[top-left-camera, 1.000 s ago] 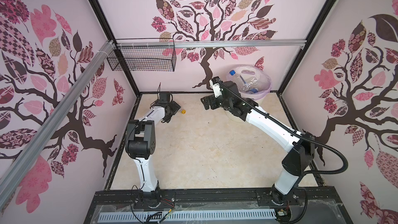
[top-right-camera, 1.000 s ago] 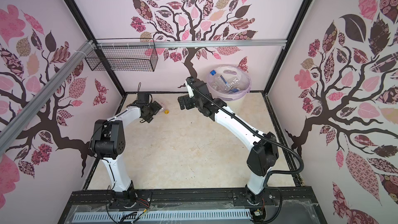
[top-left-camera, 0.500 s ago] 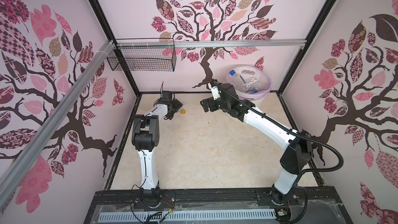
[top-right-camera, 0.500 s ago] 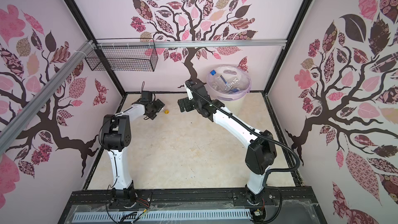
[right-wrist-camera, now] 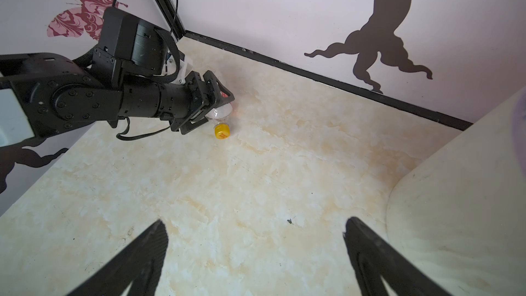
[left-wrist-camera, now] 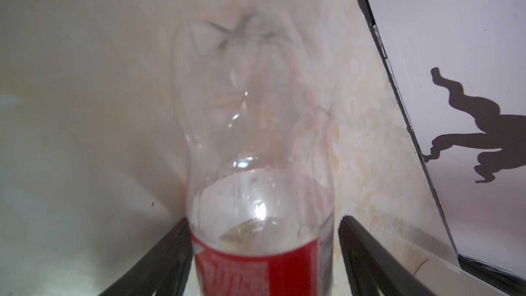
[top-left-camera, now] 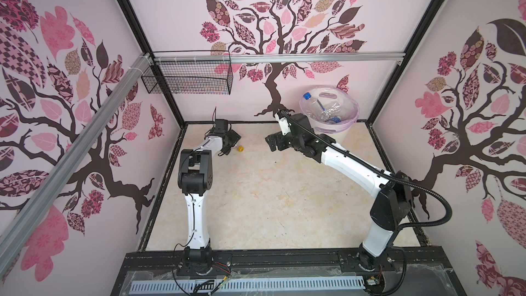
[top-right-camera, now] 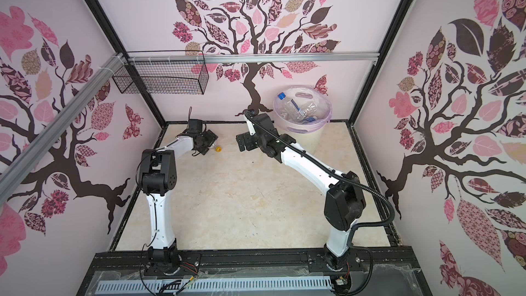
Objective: Throw the plastic bottles in the bin
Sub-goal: Pick up the plastic bottle from the top-left of the table.
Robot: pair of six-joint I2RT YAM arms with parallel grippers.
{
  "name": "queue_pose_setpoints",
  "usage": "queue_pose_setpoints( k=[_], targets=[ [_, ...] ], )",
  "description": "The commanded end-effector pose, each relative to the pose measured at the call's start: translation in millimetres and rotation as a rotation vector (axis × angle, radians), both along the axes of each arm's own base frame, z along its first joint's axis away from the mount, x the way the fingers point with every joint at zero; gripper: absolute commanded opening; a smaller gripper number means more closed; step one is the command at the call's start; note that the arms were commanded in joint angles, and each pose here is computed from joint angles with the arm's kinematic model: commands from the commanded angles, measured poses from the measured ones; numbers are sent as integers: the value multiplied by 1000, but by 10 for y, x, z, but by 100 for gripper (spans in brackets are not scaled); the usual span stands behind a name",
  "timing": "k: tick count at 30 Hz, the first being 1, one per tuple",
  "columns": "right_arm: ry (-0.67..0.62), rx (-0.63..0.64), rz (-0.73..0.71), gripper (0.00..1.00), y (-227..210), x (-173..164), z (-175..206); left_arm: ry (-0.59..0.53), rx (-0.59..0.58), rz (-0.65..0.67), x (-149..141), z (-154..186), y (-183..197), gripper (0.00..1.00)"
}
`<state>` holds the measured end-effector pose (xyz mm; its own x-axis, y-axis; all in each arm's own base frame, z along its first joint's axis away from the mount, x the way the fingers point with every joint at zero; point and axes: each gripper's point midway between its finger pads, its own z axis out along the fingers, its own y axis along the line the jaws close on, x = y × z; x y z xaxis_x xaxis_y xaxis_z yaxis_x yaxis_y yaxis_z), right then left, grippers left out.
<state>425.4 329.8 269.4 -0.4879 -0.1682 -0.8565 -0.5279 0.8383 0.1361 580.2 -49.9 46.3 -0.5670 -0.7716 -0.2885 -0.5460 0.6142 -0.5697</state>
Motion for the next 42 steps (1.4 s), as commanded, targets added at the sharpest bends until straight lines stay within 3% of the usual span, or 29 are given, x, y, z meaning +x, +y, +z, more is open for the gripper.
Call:
queue_pose_setpoints(
  k=[1, 6, 16, 26, 31, 37, 42],
  targets=[
    [-33, 11, -1, 99, -2, -6, 116, 16, -15, -9, 17, -112, 18, 75],
    [-31, 20, -3, 100, -1, -6, 133, 0, -29, -23, -126, -100, -11, 59],
    [4, 80, 10, 99, -9, -145, 206, -25, -98, -77, -588, 56, -165, 52],
    [94, 129, -21, 99, -85, -282, 151, -190, -76, -250, -1106, 717, -602, 52],
    [135, 223, -19, 99, -203, -335, 334, -283, -53, -397, -1342, 1081, -1013, 52],
    [163, 357, -63, 100, -691, -264, 620, -415, 0, -554, -1643, 1501, -1416, 52],
    [150, 377, -40, 99, -722, -310, 759, -504, 57, -700, -1899, 1722, -1733, 52]
  ],
)
